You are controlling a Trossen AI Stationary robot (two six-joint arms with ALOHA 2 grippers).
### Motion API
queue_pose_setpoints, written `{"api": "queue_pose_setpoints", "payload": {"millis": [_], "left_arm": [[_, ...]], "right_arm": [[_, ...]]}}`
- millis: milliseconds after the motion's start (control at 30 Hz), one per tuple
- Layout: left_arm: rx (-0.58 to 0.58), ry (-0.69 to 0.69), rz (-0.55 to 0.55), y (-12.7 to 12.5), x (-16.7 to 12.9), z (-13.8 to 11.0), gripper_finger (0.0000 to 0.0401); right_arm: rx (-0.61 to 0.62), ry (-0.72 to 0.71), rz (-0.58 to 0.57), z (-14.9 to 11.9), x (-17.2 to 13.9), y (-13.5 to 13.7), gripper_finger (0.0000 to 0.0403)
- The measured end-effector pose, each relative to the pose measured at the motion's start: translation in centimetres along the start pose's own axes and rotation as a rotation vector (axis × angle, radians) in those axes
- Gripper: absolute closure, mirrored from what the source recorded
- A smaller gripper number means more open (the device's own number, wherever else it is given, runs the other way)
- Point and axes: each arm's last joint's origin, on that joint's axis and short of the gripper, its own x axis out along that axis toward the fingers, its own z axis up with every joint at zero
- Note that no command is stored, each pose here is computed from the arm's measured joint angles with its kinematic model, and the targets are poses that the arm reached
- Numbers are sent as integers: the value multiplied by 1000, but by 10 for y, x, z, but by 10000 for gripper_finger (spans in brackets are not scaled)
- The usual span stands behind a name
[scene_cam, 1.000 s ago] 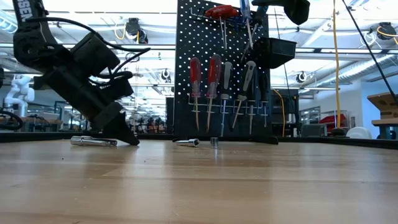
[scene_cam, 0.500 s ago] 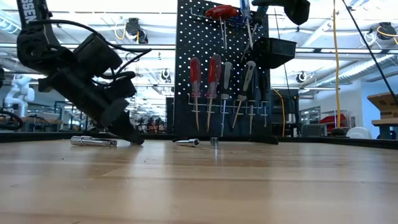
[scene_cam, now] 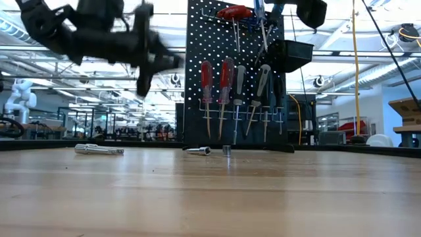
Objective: Hang tools onto peg board
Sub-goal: Put the silver socket into the black bin on the pegboard
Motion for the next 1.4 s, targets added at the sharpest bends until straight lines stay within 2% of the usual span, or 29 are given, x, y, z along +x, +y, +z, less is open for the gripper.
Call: {"api": "queue_pose_setpoints", "payload": {"millis": [100, 167, 267, 367, 567, 633, 767, 933, 1067, 1333, 1400], "left_arm": [[-230, -78, -88, -10, 2, 12, 350], [-354, -110, -143, -16, 4, 17, 350], [-475, -160, -224, -25, 4, 25, 350], [-534, -210, -250, -33, 4, 28, 350], [-545, -262, -340, -58, 8, 38, 350], [-517, -279, -358, -68, 10, 42, 350], [-477, -277, -352, -78, 14, 46, 350], [-476, -261, -327, -79, 16, 46, 350], [-478, -274, -329, -79, 16, 47, 350], [-479, -292, -350, -80, 15, 48, 350], [-478, -293, -356, -80, 14, 49, 350]], "right_arm": [[-31, 66, 17, -9, 14, 0, 236], [-99, 59, 20, -13, 26, 2, 236], [-223, -28, 21, -14, 46, 7, 236], [-300, -178, -22, -12, 63, 11, 236], [-398, -451, -194, -4, 80, 16, 236], [-427, -486, -230, 0, 83, 19, 236], [-516, -496, -257, 10, 93, 30, 236], [-597, -474, -314, 24, 104, 45, 236], [-623, -445, -379, 29, 115, 51, 236], [-643, -414, -392, 26, 131, 53, 236], [-650, -404, -431, 23, 132, 53, 236]]}}
